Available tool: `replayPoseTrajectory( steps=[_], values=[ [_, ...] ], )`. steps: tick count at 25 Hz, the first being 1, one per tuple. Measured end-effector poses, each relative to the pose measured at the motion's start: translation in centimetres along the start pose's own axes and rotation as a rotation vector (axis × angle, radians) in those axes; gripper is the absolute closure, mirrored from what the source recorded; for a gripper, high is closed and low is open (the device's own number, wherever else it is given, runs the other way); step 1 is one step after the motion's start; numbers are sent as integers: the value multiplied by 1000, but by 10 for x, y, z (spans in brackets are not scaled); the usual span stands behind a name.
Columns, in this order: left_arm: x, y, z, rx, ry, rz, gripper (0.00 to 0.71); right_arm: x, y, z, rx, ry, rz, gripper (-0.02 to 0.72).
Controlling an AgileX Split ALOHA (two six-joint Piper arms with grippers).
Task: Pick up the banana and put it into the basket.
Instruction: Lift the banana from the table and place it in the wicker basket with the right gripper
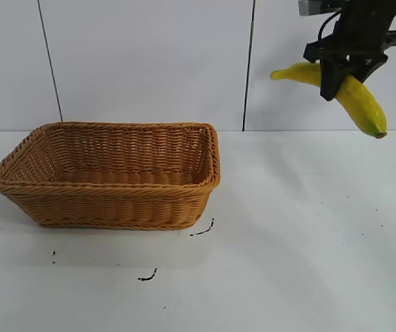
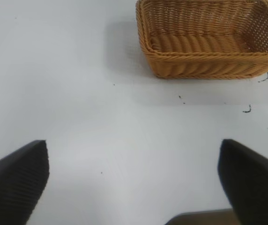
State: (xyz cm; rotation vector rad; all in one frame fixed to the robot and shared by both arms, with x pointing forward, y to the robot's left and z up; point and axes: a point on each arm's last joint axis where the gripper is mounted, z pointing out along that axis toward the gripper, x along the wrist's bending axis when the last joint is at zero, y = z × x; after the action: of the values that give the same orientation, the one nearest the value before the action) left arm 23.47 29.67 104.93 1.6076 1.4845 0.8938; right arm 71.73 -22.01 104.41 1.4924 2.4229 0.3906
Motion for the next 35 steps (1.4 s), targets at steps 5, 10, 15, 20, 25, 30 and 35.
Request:
replayPoseTrajectory(
  steps=[5,10,15,20,25,30,35],
  values=[
    [0,0,0,0,0,0,15,44,12,0,-10,33,-118,388],
    [0,0,0,0,0,0,15,104,21,-2,-22,61,-290,388],
    [0,0,0,0,0,0,15,165,29,-7,-94,84,-445,388],
    [0,0,0,0,0,0,15,215,37,-15,-244,91,-614,388],
    [0,0,0,0,0,0,15,246,44,-13,-386,66,-767,388],
    [0,0,0,0,0,0,15,257,47,20,-414,37,-881,388],
    [0,0,0,0,0,0,15,263,45,58,-403,45,-886,388]
  ],
)
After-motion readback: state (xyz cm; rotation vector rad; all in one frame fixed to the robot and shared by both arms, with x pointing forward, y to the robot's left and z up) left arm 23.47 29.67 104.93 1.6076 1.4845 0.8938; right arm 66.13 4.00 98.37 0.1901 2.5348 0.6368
